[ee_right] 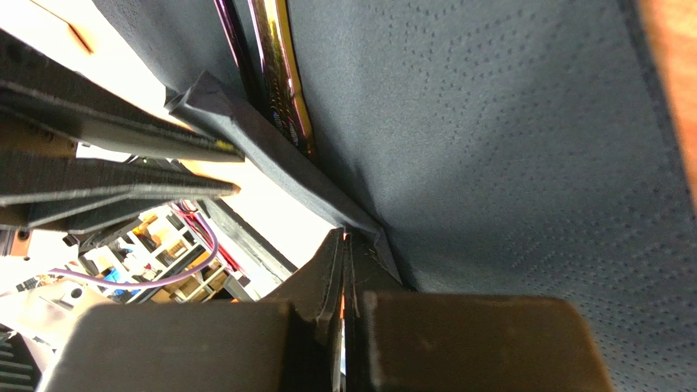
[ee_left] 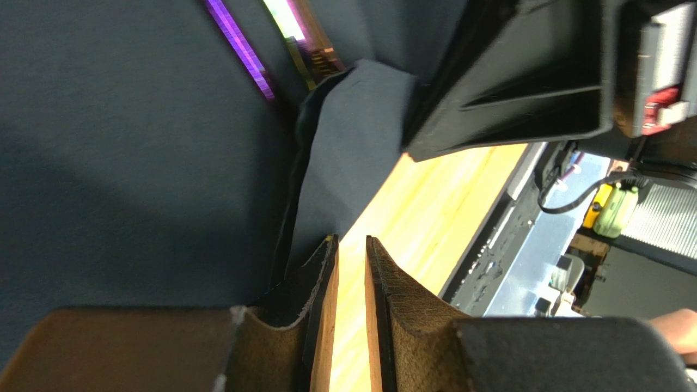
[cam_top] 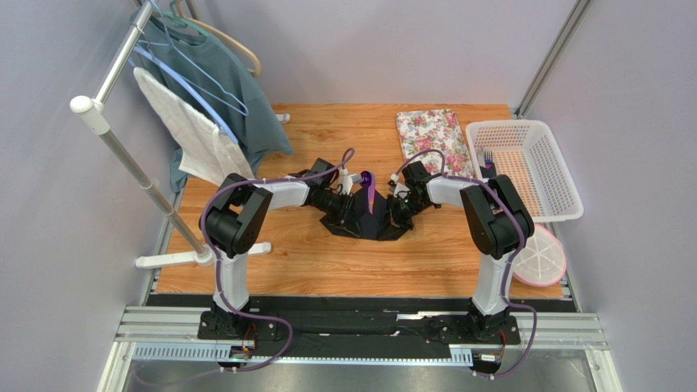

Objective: Place the utensils on the paper napkin and roll it up

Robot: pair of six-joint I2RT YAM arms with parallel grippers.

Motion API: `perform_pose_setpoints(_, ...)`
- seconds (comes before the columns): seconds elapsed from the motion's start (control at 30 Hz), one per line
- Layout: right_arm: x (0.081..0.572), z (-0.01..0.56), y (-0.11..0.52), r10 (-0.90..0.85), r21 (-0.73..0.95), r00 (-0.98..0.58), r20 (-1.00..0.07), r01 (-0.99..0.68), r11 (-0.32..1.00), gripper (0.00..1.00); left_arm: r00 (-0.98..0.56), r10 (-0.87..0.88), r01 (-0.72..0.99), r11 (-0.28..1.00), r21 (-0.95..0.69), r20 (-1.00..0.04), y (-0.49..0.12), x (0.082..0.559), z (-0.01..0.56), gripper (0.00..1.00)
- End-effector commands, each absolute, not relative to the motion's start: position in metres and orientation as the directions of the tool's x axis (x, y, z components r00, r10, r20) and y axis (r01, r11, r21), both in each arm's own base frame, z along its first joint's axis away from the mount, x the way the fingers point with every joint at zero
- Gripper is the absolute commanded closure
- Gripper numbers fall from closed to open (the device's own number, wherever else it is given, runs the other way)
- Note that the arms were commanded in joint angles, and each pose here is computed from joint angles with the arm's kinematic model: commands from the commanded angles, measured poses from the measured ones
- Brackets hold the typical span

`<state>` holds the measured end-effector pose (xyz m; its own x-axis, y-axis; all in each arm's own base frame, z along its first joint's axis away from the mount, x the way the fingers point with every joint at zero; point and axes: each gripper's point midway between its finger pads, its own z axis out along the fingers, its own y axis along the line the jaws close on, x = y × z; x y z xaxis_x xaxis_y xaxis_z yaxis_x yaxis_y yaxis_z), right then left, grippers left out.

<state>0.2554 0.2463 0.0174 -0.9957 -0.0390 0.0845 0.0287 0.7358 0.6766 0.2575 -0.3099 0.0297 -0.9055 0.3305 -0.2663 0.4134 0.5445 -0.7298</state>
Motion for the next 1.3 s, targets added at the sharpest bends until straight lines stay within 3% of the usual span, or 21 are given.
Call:
perform_pose_setpoints(0.0,0.261,0.003,0.241,-0.038,0.634,-0.997,0.070,0.015,0.774,1.00,-0.918,0.314,0.388,0.570,-0.724,-0.244,-0.304,0.262,0.027,0.74)
perform_pose_setpoints(0.9,0.260,0.000,0.236,-0.051,0.616,-0.997,0.063,-0.001,0.788,1.00,-0.944,0.254,0.327,0.641,-0.695,-0.209,-0.243,0.258,0.019,0.73)
perform_pose_setpoints(1.27,0.260,0.003,0.239,-0.059,0.627,-0.996,0.064,-0.006,0.779,1.00,-0.850,0.318,0.527,0.477,-0.703,-0.420,-0.279,0.249,0.079,0.72)
